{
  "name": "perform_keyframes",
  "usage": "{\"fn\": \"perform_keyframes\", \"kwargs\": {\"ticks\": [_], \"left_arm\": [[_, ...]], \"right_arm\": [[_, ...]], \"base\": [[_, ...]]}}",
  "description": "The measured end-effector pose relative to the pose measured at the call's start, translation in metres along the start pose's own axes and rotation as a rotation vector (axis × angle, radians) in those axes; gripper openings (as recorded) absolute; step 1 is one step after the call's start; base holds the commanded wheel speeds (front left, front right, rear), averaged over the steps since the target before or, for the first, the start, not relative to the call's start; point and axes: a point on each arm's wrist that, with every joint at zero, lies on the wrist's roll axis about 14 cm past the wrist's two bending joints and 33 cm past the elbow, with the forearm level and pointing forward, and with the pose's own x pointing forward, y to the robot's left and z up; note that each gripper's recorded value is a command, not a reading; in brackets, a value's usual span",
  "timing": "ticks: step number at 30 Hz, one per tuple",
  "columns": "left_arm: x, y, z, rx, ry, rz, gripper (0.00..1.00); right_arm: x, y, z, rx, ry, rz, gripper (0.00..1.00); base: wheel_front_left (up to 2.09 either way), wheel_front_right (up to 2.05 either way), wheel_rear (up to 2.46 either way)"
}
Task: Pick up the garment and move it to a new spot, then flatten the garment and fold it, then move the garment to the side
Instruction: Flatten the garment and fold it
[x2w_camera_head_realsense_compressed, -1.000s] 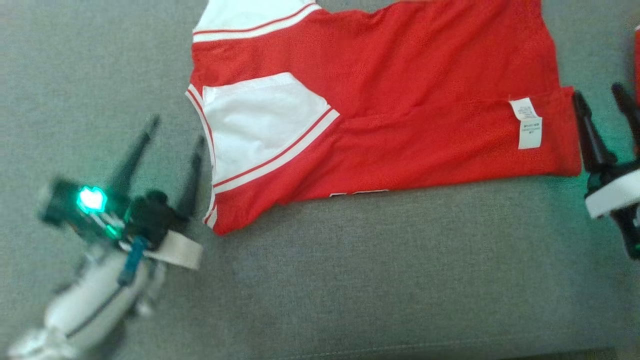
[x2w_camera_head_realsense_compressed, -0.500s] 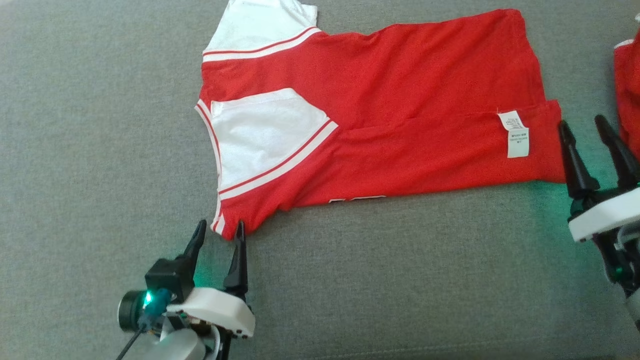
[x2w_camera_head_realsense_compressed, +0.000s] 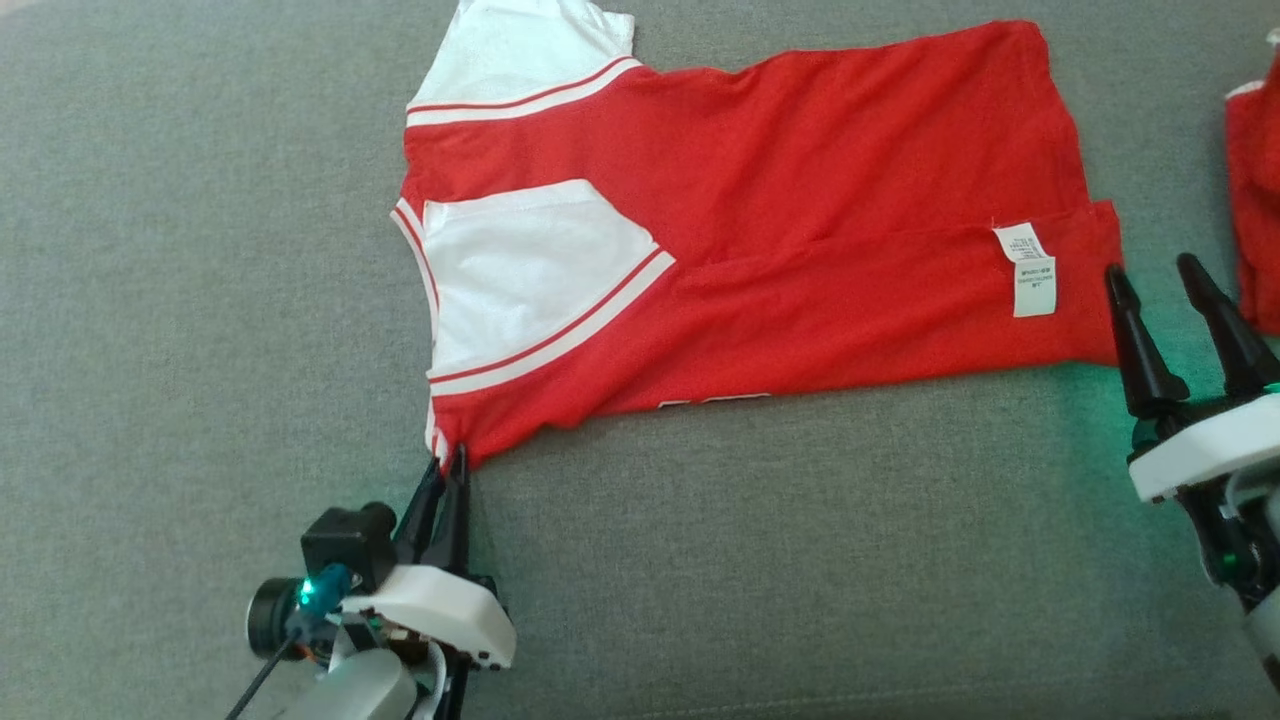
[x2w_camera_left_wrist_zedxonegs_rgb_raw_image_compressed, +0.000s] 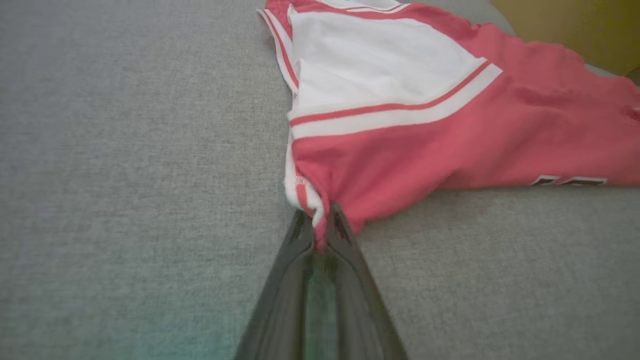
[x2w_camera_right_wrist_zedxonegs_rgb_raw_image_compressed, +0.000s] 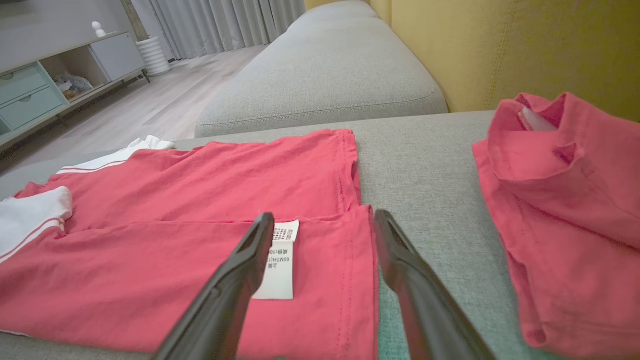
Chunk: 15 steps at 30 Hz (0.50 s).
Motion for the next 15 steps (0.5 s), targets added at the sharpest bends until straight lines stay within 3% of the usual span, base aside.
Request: {"fn": "perform_keyframes", "kwargs": {"ticks": [7,15], "left_arm": [[-0.002,0.012,0.016,0.001,-0.059,0.033,0.0],[-0.004,0.025,0.028,0.001,-0.094,0.057,0.0]], "right_arm": [[-0.01,-0.018,-0.014,0.044,0.038,-0.068,1.0],[-0.015,-0.015,-0.061,0.075,0.216,-0.083,1.0]], "base": [[0.0,0.0,0.0],[0.0,0.0,0.0]]}}
